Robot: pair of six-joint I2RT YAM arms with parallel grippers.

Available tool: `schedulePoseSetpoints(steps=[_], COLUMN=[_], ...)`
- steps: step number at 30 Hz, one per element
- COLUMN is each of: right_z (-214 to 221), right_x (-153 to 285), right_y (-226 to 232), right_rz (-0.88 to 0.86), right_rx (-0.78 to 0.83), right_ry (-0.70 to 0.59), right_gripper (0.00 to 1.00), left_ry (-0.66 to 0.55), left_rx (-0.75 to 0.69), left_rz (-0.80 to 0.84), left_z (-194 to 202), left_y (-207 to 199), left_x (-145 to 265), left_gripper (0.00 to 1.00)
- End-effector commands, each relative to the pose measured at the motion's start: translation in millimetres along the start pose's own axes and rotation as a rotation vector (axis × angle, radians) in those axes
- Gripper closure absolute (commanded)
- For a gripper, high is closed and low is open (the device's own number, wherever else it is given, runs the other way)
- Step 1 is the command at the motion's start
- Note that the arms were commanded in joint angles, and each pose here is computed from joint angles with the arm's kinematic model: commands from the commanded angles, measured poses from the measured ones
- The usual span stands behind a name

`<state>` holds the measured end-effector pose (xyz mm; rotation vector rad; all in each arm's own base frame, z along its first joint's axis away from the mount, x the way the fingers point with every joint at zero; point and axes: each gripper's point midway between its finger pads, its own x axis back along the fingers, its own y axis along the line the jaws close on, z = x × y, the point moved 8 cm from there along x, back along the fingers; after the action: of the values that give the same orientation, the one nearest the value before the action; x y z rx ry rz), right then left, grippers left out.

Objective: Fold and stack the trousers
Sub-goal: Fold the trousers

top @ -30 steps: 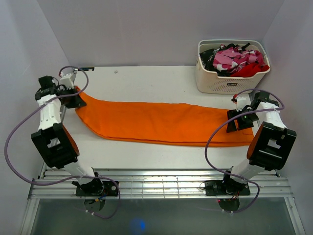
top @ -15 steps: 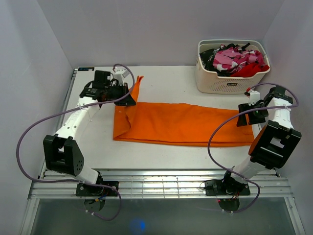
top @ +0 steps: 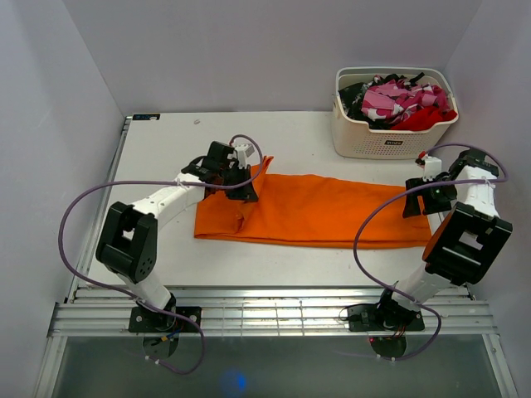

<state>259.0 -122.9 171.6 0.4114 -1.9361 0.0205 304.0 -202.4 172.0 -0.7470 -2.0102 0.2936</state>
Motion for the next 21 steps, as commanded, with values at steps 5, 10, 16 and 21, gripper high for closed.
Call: schedulePoseSetpoints(steps=[5, 10, 16, 21], right_z=[2.7, 13.6, 34.3, 49.1], right_x=[-1.2, -15.9, -47.7, -65.7], right_y=[-0.5, -0.9, -6.2, -0.2], right_rz=[-0.012, -0.012, 0.011, 0.017], right_rx=[0.006, -0.025, -0.084, -0.086], right_ry=[0.015, 0.041, 0.099, 0.139], right_gripper=[0.24, 0.26, 0.32, 0.35], left_ry=[-0.08, -0.086, -0.091, -0.095], left_rx=[-0.007, -0.008, -0.013, -0.044], left_rz=[0.026, 0.022, 0.033, 0.05], left_z=[-5.7, -9.2, -12.8, -14.3], left_y=[-28.3, -38.4, -47.3, -64.4], left_x=[-4.9, -4.1, 2.7, 2.3], left_gripper=[1.0, 1.0, 1.0, 1.0])
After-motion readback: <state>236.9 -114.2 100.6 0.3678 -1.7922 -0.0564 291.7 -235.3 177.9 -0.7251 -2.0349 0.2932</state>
